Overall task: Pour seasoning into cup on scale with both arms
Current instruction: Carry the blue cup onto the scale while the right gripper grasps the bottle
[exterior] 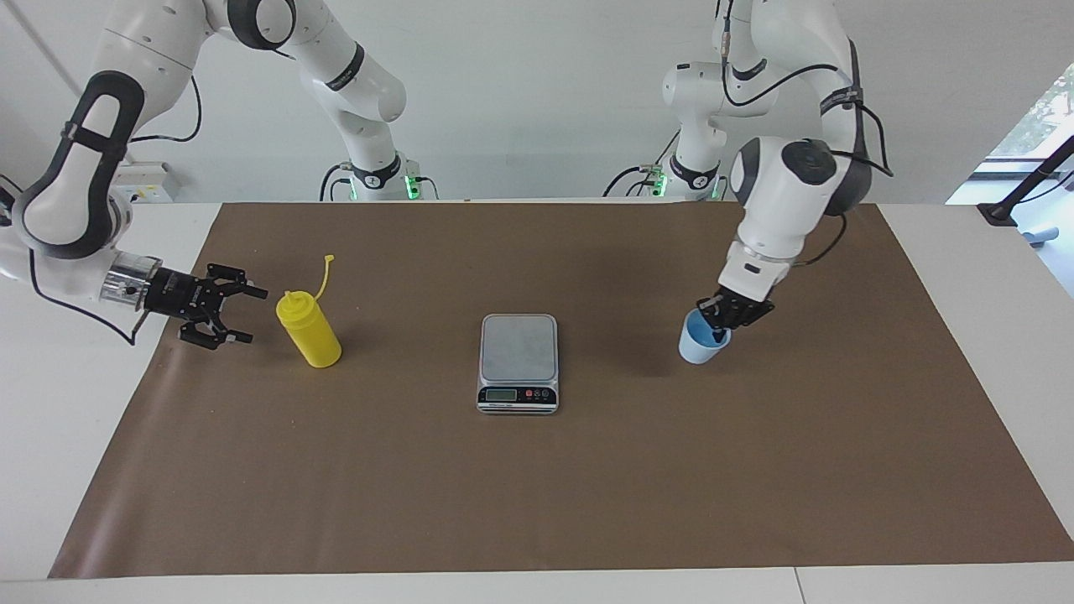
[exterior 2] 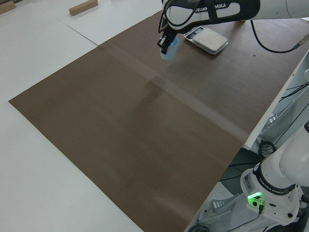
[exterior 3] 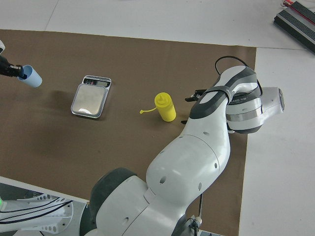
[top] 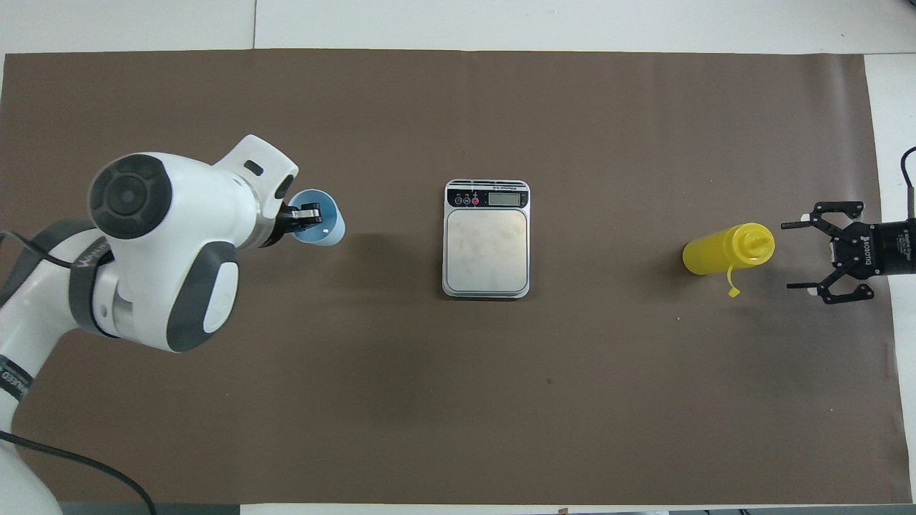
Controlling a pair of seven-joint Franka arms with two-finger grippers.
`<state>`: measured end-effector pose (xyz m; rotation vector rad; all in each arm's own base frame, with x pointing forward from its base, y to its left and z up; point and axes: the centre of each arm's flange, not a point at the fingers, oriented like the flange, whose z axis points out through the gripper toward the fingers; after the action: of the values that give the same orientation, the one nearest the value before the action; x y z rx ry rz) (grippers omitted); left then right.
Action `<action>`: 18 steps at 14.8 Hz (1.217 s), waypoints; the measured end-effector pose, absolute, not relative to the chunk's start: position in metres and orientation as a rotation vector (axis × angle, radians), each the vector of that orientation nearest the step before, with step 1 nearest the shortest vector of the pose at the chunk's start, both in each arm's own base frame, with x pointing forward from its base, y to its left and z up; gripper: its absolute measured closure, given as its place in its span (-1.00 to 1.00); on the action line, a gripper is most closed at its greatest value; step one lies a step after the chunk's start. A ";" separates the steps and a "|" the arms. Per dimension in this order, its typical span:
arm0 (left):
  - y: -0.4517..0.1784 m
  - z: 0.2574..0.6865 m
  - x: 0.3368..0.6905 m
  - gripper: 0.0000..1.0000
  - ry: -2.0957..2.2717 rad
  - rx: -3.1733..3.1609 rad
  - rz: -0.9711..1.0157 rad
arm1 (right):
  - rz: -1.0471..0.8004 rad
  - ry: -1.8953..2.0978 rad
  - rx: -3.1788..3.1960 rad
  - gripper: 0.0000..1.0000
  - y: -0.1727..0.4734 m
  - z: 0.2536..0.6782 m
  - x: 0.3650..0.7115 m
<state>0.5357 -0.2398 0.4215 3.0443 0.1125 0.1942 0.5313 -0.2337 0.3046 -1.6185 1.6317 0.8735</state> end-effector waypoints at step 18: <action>-0.462 0.381 0.508 0.79 0.284 3.017 0.295 | 0.840 1.626 -1.690 -1.00 -0.166 0.283 0.555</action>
<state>0.5081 -0.4621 0.3813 3.0174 0.2843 0.2951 0.5554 -0.1663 0.2831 -1.6905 1.6264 0.8395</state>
